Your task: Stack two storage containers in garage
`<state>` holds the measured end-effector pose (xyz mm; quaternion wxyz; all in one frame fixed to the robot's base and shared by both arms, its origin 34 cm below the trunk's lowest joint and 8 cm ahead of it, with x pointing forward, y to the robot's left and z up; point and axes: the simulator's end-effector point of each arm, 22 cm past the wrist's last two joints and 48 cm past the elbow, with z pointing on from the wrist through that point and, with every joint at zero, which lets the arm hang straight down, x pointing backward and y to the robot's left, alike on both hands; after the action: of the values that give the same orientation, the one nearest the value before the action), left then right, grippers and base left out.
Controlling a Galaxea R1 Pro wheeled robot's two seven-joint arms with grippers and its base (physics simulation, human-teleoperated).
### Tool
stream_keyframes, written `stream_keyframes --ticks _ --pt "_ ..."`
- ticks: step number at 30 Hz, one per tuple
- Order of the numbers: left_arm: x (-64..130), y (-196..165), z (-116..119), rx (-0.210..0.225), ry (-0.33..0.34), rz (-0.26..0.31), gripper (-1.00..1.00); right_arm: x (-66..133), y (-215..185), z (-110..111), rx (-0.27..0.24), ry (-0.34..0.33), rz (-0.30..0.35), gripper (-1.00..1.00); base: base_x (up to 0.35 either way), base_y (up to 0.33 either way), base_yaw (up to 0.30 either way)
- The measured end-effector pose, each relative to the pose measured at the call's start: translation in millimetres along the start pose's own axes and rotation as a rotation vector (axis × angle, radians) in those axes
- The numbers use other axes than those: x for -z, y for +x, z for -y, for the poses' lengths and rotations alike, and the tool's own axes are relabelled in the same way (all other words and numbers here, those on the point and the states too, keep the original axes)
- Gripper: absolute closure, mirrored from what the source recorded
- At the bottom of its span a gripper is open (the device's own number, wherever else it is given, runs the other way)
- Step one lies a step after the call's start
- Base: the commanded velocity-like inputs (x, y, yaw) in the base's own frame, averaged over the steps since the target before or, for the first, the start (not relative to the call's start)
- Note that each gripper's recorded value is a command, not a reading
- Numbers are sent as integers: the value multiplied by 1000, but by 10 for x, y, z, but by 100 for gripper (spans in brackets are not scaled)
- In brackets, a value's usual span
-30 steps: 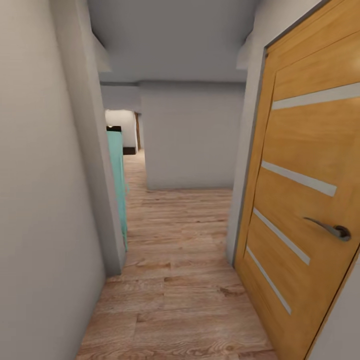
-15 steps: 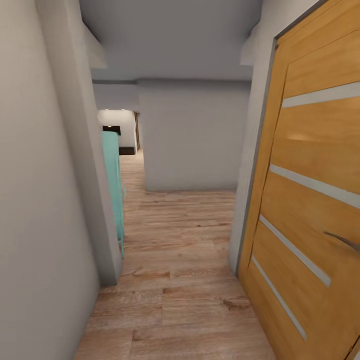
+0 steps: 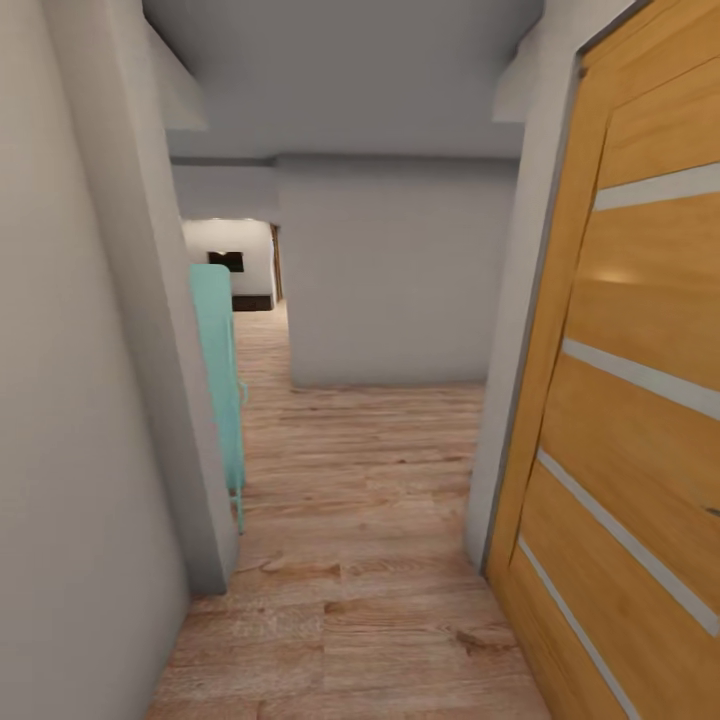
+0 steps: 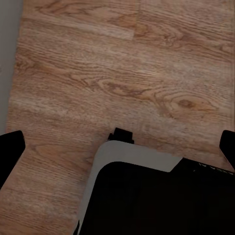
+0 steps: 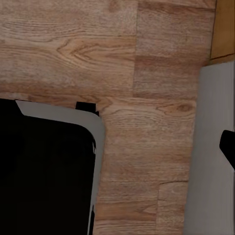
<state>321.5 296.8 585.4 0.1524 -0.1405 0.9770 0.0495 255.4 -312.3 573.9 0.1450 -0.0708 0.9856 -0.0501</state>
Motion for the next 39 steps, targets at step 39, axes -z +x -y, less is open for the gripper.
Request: stream_keyframes --ticks 39 --pt "-1 -4 -14 0 -2 0 -100 0 2 41 2 4 1 -100 320 -14 29"
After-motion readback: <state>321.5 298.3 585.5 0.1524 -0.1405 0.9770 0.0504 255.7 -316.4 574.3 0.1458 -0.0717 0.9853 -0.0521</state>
